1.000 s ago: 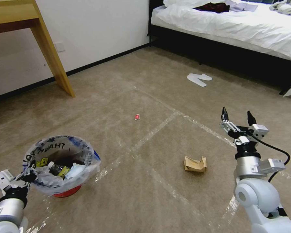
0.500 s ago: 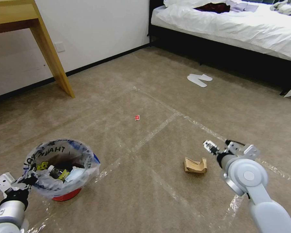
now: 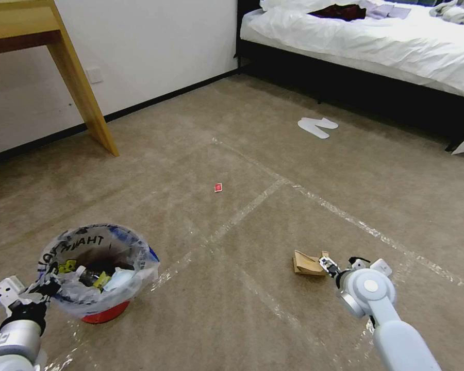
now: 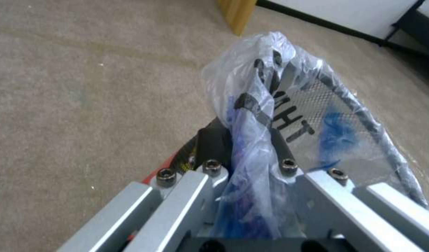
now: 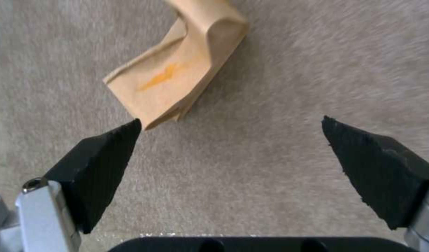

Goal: Pick up the trash bin and place the garbage on the floor into it.

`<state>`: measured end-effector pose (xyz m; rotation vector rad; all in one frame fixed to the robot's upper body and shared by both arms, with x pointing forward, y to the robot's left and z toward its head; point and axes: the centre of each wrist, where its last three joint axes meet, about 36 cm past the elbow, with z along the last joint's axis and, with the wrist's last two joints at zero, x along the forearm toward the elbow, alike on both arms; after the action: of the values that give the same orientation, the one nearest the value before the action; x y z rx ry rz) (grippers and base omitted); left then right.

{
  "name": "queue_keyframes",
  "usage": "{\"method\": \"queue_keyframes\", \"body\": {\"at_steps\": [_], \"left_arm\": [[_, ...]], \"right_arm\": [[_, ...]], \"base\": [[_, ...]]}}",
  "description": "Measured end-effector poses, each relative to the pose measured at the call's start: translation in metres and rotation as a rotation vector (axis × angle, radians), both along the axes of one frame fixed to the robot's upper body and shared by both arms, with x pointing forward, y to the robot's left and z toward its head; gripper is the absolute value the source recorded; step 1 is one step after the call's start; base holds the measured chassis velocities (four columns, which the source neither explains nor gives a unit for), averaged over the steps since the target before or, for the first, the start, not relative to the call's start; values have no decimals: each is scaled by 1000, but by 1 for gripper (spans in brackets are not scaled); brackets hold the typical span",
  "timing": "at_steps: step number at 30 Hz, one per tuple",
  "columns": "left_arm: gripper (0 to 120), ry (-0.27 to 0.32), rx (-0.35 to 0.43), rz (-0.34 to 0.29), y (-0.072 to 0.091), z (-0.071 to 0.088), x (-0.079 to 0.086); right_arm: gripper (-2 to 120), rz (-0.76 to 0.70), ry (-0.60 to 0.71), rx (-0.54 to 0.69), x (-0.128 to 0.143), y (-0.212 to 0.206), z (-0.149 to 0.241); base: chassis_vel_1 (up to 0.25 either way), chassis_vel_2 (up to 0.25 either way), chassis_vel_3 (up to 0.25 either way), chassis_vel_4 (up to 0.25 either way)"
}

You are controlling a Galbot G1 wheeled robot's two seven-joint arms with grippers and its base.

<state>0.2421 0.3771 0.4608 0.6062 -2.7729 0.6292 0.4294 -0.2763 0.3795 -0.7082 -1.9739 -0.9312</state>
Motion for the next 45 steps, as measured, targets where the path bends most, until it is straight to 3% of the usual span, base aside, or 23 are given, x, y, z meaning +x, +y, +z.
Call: {"method": "queue_keyframes", "body": {"at_steps": [20,28,39,45], "left_arm": [[5,-14,21,28,-2,9,-13],[5,-22,26,29,-2,13,-16],[5,-23,30,24,0,15,-18],[5,-22,24,20,-1,13,-15]], "right_arm": [[95,27,8,-4,70,25,-59],[96,38,-12,2,98,33,-66],[91,8,0,-4,112,22,-84],[79,-4,-1,-11,114,19,-88]], "base": [[0,0,0,0],[0,0,0,0],[0,0,0,0],[0,0,0,0]]}}
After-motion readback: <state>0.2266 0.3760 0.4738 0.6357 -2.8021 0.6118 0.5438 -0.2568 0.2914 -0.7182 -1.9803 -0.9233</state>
